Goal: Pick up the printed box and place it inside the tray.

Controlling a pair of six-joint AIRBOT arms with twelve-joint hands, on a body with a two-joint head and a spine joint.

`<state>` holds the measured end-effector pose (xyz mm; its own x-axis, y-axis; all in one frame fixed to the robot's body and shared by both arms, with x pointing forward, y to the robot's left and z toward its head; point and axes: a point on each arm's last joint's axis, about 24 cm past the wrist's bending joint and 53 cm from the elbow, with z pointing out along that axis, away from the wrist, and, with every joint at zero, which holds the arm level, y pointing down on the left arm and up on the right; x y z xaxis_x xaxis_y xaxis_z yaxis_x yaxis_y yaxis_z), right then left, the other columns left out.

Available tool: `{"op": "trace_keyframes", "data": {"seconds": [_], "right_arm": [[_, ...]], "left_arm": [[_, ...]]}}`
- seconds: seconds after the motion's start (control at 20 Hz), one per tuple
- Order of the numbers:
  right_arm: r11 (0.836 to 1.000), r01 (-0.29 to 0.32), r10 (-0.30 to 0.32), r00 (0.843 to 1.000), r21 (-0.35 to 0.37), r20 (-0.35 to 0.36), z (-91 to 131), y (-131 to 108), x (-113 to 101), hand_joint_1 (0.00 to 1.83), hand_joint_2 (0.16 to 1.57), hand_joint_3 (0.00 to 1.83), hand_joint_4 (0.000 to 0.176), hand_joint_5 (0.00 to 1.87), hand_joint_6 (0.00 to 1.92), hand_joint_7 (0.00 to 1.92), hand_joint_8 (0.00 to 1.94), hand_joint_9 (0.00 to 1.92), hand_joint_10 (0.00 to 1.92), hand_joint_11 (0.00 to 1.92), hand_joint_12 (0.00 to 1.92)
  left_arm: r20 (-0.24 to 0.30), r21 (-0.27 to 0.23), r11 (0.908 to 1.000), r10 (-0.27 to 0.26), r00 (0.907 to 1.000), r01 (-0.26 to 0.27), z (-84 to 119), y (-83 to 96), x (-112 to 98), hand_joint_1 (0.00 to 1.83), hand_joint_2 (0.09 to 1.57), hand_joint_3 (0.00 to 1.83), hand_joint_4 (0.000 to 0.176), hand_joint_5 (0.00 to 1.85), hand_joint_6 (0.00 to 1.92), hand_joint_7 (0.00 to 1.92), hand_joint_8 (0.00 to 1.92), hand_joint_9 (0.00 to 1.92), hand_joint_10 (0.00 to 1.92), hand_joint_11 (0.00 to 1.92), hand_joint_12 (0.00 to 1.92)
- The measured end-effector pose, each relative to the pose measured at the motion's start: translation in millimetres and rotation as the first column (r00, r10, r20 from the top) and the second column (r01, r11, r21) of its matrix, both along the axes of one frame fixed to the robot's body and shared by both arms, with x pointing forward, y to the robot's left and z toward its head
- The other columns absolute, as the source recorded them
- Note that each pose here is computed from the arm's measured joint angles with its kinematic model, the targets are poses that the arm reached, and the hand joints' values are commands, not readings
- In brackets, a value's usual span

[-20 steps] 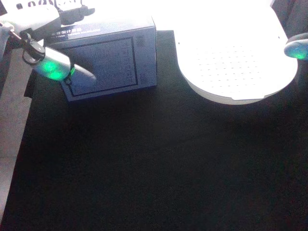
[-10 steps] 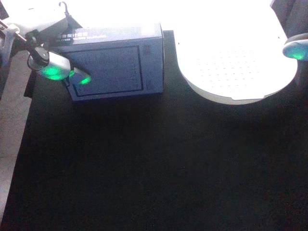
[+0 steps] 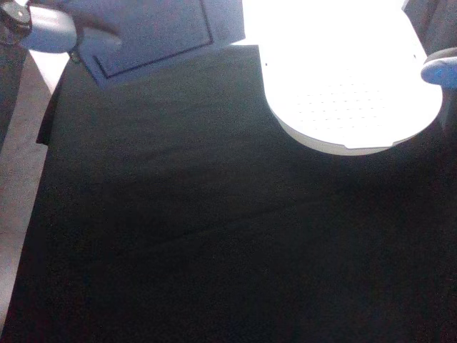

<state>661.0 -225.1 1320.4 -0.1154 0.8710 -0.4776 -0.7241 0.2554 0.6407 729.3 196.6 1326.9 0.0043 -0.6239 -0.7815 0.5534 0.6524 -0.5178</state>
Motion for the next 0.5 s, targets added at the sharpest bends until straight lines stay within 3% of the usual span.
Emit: {"op": "trace_keyframes", "data": {"seconds": [0.15, 0.2, 0.25, 0.3, 0.35, 0.5], "right_arm": [[1.000, -0.001, 0.001, 1.000, 0.025, 0.006, 5, 6, 9, 0.73, 0.61, 0.00, 0.176, 0.06, 0.00, 0.17, 0.00, 0.08, 0.00, 0.09, 0.08], [0.999, -0.003, 0.003, 1.000, 0.034, 0.007, 7, 11, 16, 0.75, 0.63, 0.01, 0.176, 0.07, 0.01, 0.16, 0.00, 0.08, 0.00, 0.09, 0.08], [0.999, -0.010, 0.010, 1.000, 0.047, -0.006, 8, 22, 27, 0.78, 0.62, 0.00, 0.176, 0.06, 0.00, 0.15, 0.00, 0.10, 0.01, 0.15, 0.09], [0.999, -0.014, 0.015, 1.000, 0.042, -0.014, 8, 27, 31, 0.78, 0.62, 0.00, 0.176, 0.06, 0.00, 0.15, 0.00, 0.10, 0.01, 0.15, 0.09], [0.999, -0.025, 0.026, 0.999, 0.027, -0.027, 5, 37, 37, 0.74, 0.66, 0.02, 0.176, 0.06, 0.00, 0.15, 0.01, 0.11, 0.01, 0.16, 0.10], [0.998, -0.058, 0.058, 0.997, 0.016, -0.052, 2, 62, 46, 0.65, 0.70, 0.01, 0.176, 0.05, 0.00, 0.16, 0.00, 0.12, 0.01, 0.17, 0.09]], "left_arm": [[0.125, 0.060, 0.9965, -0.064, 0.9900, 0.057, 34, -34.5, -21, 1.17, 1.09, 0.00, 0.000, 1.03, 0.90, 1.32, 1.92, 1.57, 1.92, 1.62, 1.92], [0.154, 0.075, 0.9947, -0.081, 0.9847, 0.070, 41, -44.0, -26, 1.18, 1.08, 0.00, 0.000, 1.04, 0.87, 1.28, 1.92, 1.55, 1.92, 1.61, 1.92], [0.175, 0.084, 0.9924, -0.104, 0.9791, 0.090, 46, -54.4, -31, 1.18, 1.07, 0.00, 0.000, 1.08, 0.81, 1.14, 1.89, 1.37, 1.92, 1.45, 1.92], [0.174, 0.087, 0.9916, -0.110, 0.9787, 0.096, 45, -57.7, -32, 1.18, 1.07, 0.00, 0.000, 1.08, 0.81, 1.14, 1.89, 1.37, 1.92, 1.45, 1.92], [0.171, 0.089, 0.9905, -0.119, 0.9781, 0.105, 44, -62.7, -32, 1.19, 1.06, 0.00, 0.000, 1.10, 0.77, 1.07, 1.78, 1.24, 1.92, 1.31, 1.92], [0.172, 0.073, 0.9893, -0.137, 0.9756, 0.126, 44, -75.4, -32, 1.18, 1.07, 0.00, 0.000, 1.07, 0.82, 1.10, 1.74, 1.24, 1.92, 1.29, 1.92]]}}
